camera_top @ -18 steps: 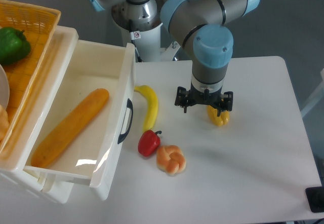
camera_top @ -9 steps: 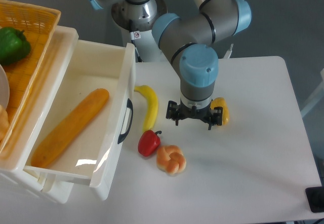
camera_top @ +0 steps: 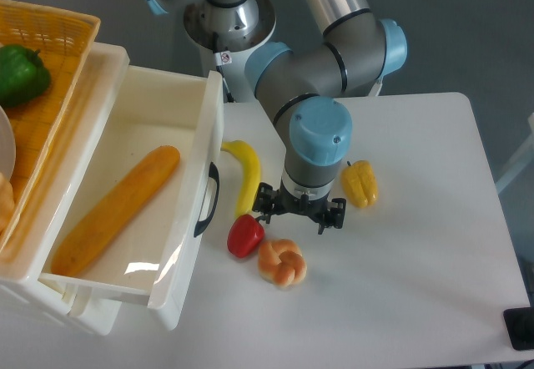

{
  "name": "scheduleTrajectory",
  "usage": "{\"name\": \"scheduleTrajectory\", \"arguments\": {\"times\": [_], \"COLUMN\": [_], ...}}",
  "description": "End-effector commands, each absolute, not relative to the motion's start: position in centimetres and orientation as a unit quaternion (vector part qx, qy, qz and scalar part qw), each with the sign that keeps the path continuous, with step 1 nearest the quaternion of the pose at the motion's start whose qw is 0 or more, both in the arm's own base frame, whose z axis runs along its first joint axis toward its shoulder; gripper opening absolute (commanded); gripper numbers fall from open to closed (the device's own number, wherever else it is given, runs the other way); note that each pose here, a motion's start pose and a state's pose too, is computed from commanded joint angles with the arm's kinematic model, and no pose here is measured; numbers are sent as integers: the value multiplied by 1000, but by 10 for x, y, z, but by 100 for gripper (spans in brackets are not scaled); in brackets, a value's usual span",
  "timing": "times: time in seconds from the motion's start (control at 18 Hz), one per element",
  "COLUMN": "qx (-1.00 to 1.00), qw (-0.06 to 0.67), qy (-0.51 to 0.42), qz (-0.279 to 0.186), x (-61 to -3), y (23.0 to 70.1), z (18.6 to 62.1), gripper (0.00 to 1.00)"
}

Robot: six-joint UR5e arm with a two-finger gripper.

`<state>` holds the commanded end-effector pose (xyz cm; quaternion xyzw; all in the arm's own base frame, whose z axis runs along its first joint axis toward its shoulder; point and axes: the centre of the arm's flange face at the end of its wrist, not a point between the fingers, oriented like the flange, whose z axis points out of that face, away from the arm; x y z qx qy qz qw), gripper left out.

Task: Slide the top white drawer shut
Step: 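Bring the gripper back against the front of the open white drawer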

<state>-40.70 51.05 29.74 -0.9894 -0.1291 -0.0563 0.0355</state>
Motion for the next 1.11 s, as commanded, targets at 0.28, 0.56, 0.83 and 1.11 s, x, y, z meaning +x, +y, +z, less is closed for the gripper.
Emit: {"name": "scheduleTrajectory", "arguments": {"times": [0.28,0.56,0.83,1.11], "qx": [-989,-989,-989,-988], "qw": [35,40,38,36], "qy": [-128,-123,-127,-124], "qz": [-61,-68,-72,-80], "x": [-396,-383,-377,-371], "y": [517,528,531,533], "z": [296,296,294,296], "gripper": [100,100,100,100]}}
